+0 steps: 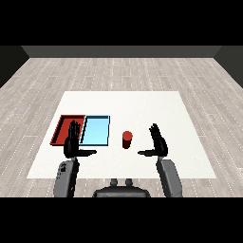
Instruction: Pick the red can and put it in the red box
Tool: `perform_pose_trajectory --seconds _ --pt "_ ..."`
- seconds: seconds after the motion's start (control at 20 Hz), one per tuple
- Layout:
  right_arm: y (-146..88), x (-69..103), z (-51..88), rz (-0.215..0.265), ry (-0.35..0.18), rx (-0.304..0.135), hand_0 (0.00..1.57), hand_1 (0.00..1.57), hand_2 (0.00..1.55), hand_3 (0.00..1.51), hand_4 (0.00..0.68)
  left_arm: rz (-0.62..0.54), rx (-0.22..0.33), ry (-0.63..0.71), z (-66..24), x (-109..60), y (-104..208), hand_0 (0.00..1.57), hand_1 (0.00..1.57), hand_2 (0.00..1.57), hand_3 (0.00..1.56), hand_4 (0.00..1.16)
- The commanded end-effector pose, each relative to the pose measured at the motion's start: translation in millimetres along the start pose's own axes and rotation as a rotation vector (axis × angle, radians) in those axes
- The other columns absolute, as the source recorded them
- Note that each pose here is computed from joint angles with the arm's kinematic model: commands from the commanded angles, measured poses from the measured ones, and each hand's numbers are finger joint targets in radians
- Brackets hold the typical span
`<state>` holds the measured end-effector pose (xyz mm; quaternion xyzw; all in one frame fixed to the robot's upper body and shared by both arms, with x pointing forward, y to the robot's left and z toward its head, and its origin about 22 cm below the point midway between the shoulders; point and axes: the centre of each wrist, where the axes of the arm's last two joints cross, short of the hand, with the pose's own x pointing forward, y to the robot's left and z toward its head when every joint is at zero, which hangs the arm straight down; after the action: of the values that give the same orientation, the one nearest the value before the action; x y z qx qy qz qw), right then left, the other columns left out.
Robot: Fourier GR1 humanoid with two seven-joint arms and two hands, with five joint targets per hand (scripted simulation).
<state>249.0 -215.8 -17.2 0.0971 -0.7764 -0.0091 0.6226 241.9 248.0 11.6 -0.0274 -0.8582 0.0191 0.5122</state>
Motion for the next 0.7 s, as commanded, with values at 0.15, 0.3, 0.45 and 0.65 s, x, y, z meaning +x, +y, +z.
perform_pose_trajectory --seconds 0.15,0.3,0.45,0.65 --pt "19 -42.0 -2.8 -0.038 0.023 0.013 0.00 0.00 0.00 0.00 0.000 -0.004 0.013 0.002 -1.7 -8.4 5 0.00 0.00 0.00 0.00 0.00" --pt "44 -38.2 -2.3 -0.053 0.049 0.007 0.00 0.00 0.00 0.00 0.000 -0.001 0.014 0.012 -3.3 6.7 5 0.00 0.00 0.00 0.00 0.00" --pt "39 -32.2 11.6 -0.074 0.051 -0.005 0.00 0.00 0.00 0.00 0.000 0.011 0.008 0.012 -1.6 7.6 0 0.00 0.00 0.00 0.00 0.00" --pt "51 -36.2 -8.0 -0.103 0.074 0.007 0.00 0.00 0.00 0.00 0.000 0.005 -0.004 0.000 -9.9 7.6 3 0.00 0.00 0.00 0.00 0.00"
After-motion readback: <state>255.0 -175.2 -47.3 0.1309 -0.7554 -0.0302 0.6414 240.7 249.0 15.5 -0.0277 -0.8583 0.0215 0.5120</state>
